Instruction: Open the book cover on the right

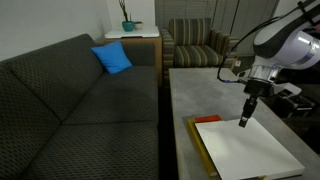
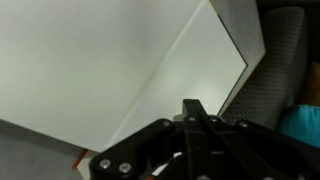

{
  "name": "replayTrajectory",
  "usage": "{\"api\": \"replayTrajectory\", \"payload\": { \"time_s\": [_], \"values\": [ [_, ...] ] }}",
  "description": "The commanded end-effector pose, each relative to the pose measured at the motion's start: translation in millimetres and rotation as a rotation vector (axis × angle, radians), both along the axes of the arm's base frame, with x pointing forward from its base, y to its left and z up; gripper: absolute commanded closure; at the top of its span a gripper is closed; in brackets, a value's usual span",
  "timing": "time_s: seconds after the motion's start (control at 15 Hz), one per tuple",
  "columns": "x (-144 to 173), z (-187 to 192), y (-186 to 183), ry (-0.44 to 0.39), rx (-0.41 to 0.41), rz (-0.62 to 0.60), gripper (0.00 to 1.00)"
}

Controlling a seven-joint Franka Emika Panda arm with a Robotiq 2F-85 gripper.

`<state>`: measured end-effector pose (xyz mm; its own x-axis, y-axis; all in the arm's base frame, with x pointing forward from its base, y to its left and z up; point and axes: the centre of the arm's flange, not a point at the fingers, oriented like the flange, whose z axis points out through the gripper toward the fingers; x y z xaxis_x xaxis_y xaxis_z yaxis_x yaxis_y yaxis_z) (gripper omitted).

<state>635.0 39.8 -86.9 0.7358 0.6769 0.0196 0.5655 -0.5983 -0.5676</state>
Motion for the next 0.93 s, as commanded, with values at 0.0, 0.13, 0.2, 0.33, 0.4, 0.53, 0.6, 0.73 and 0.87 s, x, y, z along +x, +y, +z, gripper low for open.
{"api": "replayTrajectory", "payload": {
  "time_s": [0.0, 0.13, 0.2, 0.33, 0.4, 0.53, 0.6, 0.73, 0.87],
  "values": [
    [-19, 29, -8, -0.151, -0.125, 0.046, 1.0],
    [-15, 40, -14, -0.247, -0.19, 0.064, 1.0],
    [-14, 45, -16, -0.296, -0.217, 0.072, 1.0],
    [-11, 56, -21, -0.383, -0.265, 0.077, 1.0],
    [-10, 61, -24, -0.421, -0.286, 0.078, 0.91],
    [-10, 70, -27, -0.485, -0.324, 0.074, 0.67],
    [-9, 73, -28, -0.511, -0.338, 0.076, 0.61],
    [-12, 80, -29, -0.547, -0.355, 0.077, 0.46],
    [-16, 86, -28, -0.571, -0.369, 0.077, 0.33]
  ]
}}
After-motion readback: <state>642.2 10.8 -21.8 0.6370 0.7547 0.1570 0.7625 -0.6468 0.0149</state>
